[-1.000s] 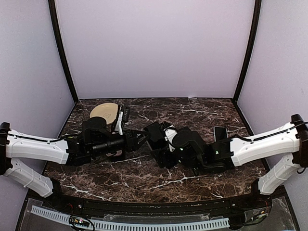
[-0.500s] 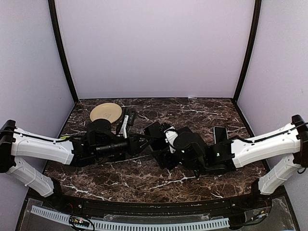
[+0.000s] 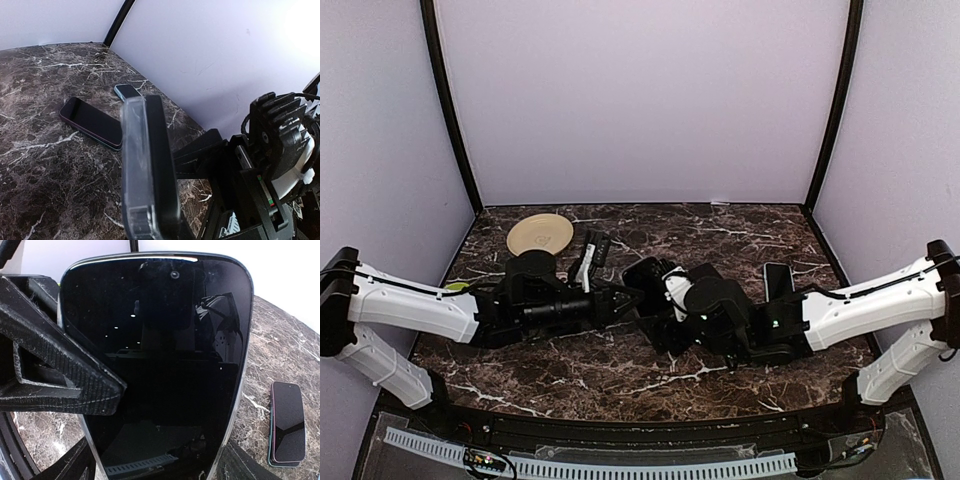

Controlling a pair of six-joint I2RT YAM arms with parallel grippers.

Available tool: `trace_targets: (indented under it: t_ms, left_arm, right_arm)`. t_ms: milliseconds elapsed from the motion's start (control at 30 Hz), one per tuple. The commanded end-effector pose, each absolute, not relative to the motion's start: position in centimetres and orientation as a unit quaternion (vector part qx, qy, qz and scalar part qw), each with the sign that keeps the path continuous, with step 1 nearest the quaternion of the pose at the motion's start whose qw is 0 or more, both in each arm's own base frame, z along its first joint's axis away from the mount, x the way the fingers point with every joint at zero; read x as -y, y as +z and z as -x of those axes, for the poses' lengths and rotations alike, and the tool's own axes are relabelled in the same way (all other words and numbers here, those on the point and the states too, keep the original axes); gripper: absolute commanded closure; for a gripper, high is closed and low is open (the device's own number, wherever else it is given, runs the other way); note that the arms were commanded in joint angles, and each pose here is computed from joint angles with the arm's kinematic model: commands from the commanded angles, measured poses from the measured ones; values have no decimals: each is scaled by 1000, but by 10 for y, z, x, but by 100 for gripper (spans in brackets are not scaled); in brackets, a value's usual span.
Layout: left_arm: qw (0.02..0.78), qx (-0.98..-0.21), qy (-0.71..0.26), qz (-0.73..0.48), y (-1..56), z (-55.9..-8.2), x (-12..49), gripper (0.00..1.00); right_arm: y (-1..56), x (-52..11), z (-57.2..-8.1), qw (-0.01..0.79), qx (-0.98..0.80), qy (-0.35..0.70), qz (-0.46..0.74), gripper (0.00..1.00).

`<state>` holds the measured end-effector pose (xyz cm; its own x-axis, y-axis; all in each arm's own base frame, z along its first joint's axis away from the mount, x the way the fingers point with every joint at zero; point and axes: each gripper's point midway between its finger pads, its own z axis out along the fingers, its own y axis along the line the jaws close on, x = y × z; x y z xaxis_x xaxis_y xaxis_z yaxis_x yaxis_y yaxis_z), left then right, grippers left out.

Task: Put the phone into the phone case
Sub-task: Pass from the right arm to the left, then press the phone with the phone case.

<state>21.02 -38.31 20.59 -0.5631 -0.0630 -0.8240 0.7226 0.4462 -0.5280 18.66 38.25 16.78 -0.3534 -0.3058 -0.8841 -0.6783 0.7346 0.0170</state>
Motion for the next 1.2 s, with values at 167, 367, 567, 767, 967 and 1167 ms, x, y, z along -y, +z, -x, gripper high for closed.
trace_targets:
  t_ms: [167,367,567,767,967,1167]
  left_arm:
    - [397,-704,-472,-351,181,-176,387,100]
    - [369,-655,-478,-454,168,-138,392,100]
    - [361,-597,-483,-529,168,-106,393,100]
    - [378,-570,-480,-550,161,-98,387,100]
    - [390,-564,-481,-546,162,-99,386,100]
    - [395,-567,-475,-545,161,-102,387,100]
  right_arm:
    - [182,-371,-147,443,-752,252,418,6]
    - [208,-349,-114,381,-686,357,507,2]
    - [220,-358,-109,355,-636,408,551,11]
    - [202,-375,-106,293,-641,416,574,22]
    - [188,-379,-101,270,-651,437,559,37]
    - [174,-383,-99,268,-661,436,549,40]
